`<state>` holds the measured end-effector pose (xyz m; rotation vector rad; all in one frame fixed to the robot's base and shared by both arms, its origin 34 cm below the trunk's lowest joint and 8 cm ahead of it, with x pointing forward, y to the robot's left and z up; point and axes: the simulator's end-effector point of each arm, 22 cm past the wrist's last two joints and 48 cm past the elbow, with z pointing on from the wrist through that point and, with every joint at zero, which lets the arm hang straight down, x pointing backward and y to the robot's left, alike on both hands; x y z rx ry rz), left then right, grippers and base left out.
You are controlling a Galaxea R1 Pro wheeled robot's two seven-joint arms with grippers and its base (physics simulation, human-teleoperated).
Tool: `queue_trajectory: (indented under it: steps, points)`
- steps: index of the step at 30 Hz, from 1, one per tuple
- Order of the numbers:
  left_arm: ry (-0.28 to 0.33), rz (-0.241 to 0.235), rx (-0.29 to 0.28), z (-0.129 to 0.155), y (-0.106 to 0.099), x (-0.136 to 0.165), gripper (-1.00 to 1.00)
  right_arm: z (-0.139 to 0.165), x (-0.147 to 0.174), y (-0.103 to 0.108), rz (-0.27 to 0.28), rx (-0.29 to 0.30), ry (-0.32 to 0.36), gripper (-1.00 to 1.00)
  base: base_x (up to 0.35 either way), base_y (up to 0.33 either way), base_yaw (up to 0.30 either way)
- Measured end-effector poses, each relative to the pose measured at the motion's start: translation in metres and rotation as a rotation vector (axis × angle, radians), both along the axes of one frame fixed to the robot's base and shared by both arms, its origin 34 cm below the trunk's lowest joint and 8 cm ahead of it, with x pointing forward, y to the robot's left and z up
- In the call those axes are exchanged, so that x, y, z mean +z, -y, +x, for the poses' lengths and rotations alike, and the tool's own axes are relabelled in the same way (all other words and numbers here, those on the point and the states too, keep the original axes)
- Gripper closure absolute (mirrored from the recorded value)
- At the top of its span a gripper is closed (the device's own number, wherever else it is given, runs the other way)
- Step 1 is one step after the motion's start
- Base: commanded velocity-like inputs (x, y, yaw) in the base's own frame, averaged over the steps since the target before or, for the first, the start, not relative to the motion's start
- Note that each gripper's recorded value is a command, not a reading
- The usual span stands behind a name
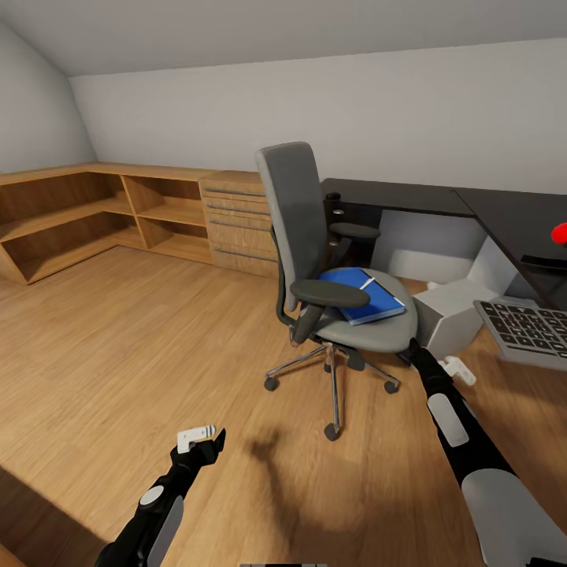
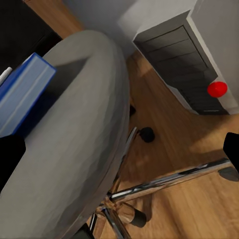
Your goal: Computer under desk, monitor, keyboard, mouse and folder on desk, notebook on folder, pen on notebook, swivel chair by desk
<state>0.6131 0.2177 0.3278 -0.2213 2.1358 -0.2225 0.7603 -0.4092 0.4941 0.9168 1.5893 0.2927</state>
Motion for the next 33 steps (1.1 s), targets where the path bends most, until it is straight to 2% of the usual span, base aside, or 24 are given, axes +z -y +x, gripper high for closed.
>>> queue_trajectory:
  steps: [33]
  points:
    - [-0.009,-0.002,-0.003,-0.0025,0.0019,-0.0034,-1.0,-0.0014,0.0002,0.0057,0.013,-0.015,0.004,-1.0,0.077,-0.004,0.0]
